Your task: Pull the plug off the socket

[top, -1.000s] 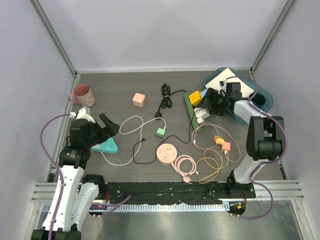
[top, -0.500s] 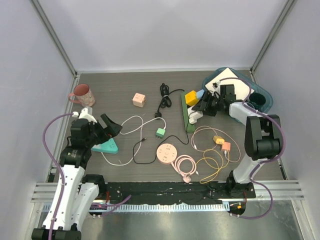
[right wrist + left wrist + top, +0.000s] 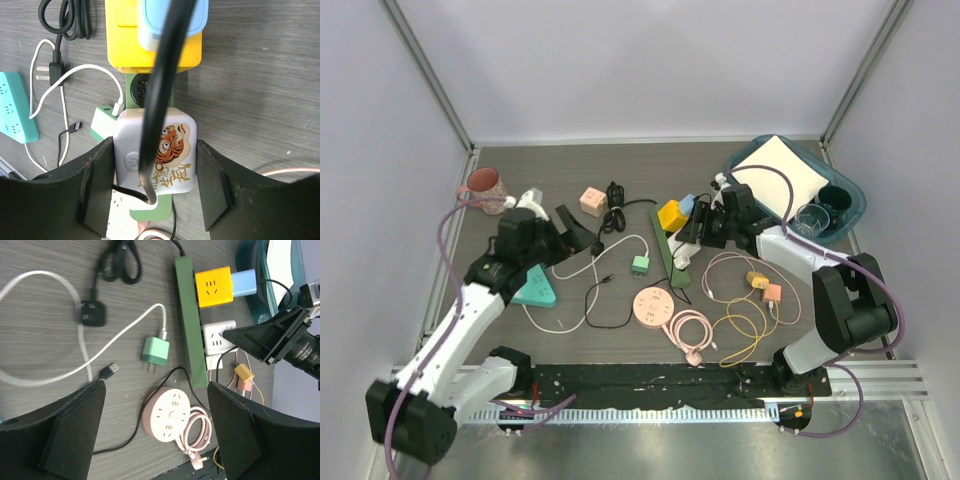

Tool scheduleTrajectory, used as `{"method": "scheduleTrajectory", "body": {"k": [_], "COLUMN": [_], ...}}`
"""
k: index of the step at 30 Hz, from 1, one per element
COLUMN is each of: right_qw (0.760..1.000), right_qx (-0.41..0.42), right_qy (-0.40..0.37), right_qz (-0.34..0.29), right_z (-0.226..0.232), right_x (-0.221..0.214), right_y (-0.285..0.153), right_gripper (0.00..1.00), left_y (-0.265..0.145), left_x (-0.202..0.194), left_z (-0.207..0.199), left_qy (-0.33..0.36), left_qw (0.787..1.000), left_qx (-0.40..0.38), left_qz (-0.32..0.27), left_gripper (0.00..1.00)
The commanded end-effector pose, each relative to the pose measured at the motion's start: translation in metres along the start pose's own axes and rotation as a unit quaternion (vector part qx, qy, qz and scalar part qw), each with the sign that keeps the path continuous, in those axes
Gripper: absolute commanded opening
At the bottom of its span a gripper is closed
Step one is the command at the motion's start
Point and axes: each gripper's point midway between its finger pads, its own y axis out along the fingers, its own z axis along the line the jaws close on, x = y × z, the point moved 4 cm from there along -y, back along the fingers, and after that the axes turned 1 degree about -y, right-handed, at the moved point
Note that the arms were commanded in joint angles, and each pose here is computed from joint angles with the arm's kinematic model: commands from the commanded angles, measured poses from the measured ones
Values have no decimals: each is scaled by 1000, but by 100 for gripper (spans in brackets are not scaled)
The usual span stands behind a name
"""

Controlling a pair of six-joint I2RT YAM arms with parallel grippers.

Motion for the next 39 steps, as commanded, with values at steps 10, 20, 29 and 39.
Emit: {"method": "scheduleTrajectory", "body": {"k": [10, 20, 29, 39], "right_qw": [984, 986, 986, 986], "right_qx": [102, 107, 112, 112], "right_qy": [7, 6, 3, 2], "right_qz": [-145, -129, -126, -127], "right_z": [50, 47, 48, 47], "right_x": [46, 33, 29, 28], "right_y": [-38, -32, -33, -34], "right_gripper": [11, 11, 10, 10], "left_y": [109, 181, 212, 226], "left_x": [3, -48, -67, -86], "left_z": [-67, -88, -84, -83], "left_qy": [-34, -47, -58, -55], "left_qw": [997, 994, 992, 990], "left_qx": [-63, -80, -75, -88], "left_qz": [1, 65, 80, 100], "left_gripper": [84, 80, 75, 70]}}
